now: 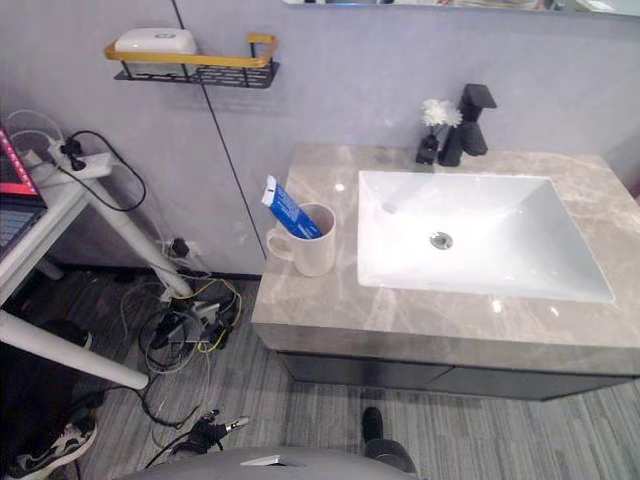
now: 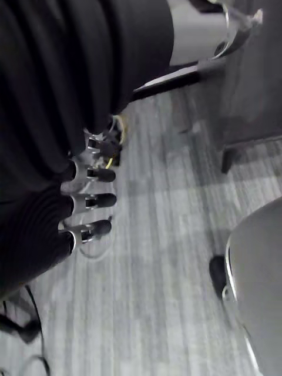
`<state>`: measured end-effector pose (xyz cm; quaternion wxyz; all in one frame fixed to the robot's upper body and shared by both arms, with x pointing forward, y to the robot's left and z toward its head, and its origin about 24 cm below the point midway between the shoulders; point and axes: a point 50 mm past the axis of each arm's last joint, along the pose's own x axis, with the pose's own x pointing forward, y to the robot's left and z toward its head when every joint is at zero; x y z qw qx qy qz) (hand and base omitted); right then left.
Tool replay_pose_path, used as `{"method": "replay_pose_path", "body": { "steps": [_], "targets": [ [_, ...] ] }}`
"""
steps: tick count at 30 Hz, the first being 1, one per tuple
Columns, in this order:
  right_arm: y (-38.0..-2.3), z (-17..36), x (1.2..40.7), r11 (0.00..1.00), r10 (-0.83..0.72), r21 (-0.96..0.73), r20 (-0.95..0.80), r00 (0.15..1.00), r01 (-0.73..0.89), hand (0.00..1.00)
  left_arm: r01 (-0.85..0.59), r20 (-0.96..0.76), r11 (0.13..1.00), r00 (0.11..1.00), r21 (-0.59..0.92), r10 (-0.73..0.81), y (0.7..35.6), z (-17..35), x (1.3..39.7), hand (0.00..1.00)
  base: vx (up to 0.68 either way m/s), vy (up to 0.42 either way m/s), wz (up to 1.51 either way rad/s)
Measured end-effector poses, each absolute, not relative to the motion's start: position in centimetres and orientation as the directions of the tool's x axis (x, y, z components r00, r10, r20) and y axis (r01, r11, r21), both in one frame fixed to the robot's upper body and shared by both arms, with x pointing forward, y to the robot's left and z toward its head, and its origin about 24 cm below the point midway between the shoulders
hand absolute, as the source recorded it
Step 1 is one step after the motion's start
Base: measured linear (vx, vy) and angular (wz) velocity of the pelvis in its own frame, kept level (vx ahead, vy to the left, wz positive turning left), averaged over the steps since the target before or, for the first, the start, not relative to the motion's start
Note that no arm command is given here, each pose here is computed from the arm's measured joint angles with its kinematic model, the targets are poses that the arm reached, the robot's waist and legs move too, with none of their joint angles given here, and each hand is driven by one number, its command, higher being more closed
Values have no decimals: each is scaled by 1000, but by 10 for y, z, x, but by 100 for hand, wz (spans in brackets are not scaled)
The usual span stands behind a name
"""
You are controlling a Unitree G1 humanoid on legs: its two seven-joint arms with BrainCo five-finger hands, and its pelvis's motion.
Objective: Organize washtable
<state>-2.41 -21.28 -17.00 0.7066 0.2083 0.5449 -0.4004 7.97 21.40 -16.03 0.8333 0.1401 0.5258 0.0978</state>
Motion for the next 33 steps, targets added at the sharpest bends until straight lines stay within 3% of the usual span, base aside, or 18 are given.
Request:
{"method": "replay_pose_path", "body": {
  "steps": [2, 4, 5, 6, 8, 10, 13, 16, 18, 19, 21, 22, 28, 33],
  "targets": [
    [-213, -170, -25, 586, -339, -141, -937, 83, 798, 0, -176, -855, 942, 396, 287, 335, 216, -161, 77, 0, 37, -12, 47],
    [-211, -171, -26, 586, -327, -136, -942, 79, 799, 0, -429, -862, 884, 360, 187, 357, 218, -161, 75, 0, 24, -6, 37],
    [-209, -172, -26, 585, -315, -133, -946, 74, 800, 0, -606, -856, 786, 339, 117, 389, 221, -159, 73, 0, 20, -10, 23],
    [-208, -172, -26, 582, -315, -132, -946, 72, 802, 0, -652, -853, 753, 337, 94, 399, 222, -158, 73, 0, 18, -21, 19],
    [-208, -172, -27, 575, -313, -130, -947, 70, 808, 0, -844, -772, 531, 387, -77, 504, 234, -139, 88, 0, 8, -33, 29],
    [-207, -172, -25, 600, -310, -130, -947, 80, 790, 0, -894, -644, 387, 434, -223, 630, 253, -111, 107, 0, 8, -40, 28],
    [-210, -172, -22, 634, -313, -132, -945, 96, 762, 0, -871, -453, 291, 460, -395, 763, 278, -66, 126, 0, -5, -29, 19],
    [-210, -171, -25, 643, -316, -144, -944, 90, 753, 0, -731, -103, 377, 518, -569, 849, 290, 16, 154, 0, -23, -20, 29],
    [-209, -171, -27, 647, -320, -149, -943, 89, 748, 0, -631, 37, 439, 545, -639, 837, 283, 51, 166, 0, -6, -22, 21],
    [-210, -171, -29, 655, -323, -152, -942, 92, 740, 0, -510, 178, 533, 588, -675, 789, 266, 83, 176, 0, -10, -12, 27],
    [-210, -171, -29, 656, -324, -152, -941, 94, 739, 0, -364, 298, 626, 645, -689, 703, 242, 110, 184, 0, -33, 8, 20],
    [-212, -170, -28, 659, -323, -146, -941, 102, 738, 0, -184, 409, 718, 716, -671, 566, 209, 131, 192, 0, -58, 16, 15],
    [-212, -171, -29, 664, -312, -137, -944, 106, 735, 0, 258, 576, 759, 797, -598, 183, 128, 158, 193, 0, -91, 28, 1],
    [-212, -171, -30, 673, -304, -133, -947, 107, 727, 0, 443, 623, 738, 781, -510, -38, 97, 160, 192, 0, -83, 9, -4]
  ]
}}
